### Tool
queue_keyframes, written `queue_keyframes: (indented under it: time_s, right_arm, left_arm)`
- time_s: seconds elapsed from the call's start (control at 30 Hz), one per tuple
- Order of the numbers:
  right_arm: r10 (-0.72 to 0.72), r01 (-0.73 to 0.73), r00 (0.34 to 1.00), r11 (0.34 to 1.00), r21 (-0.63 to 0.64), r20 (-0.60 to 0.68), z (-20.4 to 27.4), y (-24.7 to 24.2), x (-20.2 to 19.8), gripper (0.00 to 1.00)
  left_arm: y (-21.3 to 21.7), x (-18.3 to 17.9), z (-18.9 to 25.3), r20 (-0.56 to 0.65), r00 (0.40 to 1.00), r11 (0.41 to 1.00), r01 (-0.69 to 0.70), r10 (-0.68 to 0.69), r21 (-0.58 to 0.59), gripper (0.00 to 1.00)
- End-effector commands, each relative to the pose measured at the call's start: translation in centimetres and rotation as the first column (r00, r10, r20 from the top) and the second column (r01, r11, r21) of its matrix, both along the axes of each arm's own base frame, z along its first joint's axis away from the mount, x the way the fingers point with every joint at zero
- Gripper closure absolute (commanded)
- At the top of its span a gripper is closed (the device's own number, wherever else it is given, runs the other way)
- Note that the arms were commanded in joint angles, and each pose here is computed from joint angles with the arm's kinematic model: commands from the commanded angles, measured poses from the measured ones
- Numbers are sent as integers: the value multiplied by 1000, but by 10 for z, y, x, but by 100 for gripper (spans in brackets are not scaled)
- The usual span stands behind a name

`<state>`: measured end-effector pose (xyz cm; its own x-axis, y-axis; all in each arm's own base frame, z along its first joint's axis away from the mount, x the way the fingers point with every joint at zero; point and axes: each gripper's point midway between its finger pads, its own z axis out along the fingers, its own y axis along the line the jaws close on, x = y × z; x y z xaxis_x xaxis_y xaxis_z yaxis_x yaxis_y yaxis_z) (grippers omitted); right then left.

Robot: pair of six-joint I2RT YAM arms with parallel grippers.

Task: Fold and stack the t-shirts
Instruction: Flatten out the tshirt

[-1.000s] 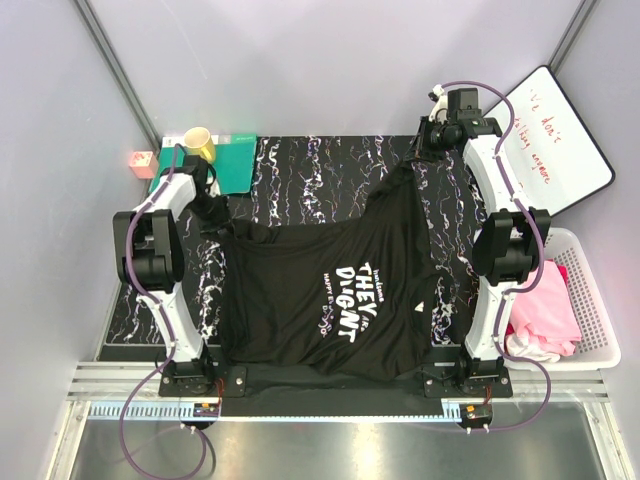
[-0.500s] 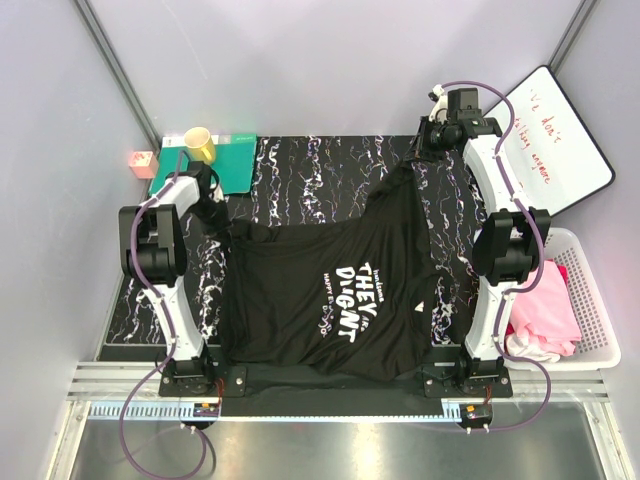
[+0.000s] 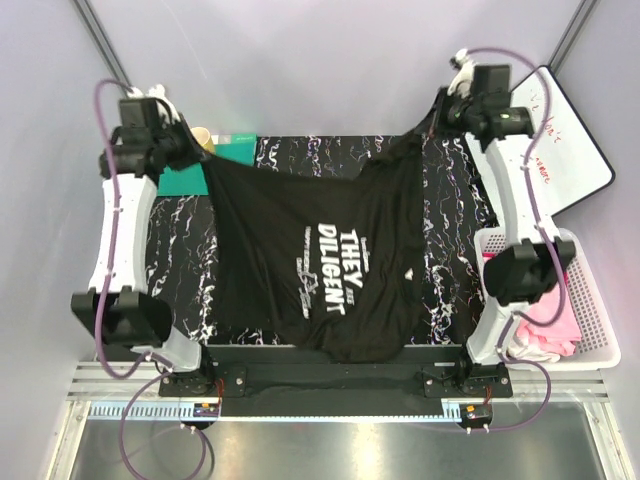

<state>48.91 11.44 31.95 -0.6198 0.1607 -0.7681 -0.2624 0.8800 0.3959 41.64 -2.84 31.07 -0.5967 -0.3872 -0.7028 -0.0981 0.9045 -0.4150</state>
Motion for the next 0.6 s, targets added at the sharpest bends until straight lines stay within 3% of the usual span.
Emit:
queue_keyframes:
  time_s: [0.0, 0.13, 0.37, 0.43, 0.57]
  right_arm:
    - [-17, 4, 937, 999, 36, 350, 149, -5, -61, 100]
    - [-11, -20, 884, 998, 62, 467, 203, -5, -117, 100]
    - [-52, 5, 706, 998, 69, 706, 289, -24, -261, 100]
    - [-64, 13, 652, 997, 73, 755, 305, -29, -301, 100]
    - [-95, 39, 588, 995, 88, 803, 318, -38, -344, 100]
  left_arm:
    - [3, -11, 86, 233, 972, 1000, -27, 25, 5, 100]
    - [-2, -52, 123, 329, 944, 1000, -27, 29, -9, 100]
    - [-2, -138, 155, 464, 885, 997, -66, 42, 36, 100]
    - [2, -170, 175, 536, 842, 994, -103, 64, 43, 100]
    - [9, -230, 218, 672, 736, 986, -156, 82, 50, 100]
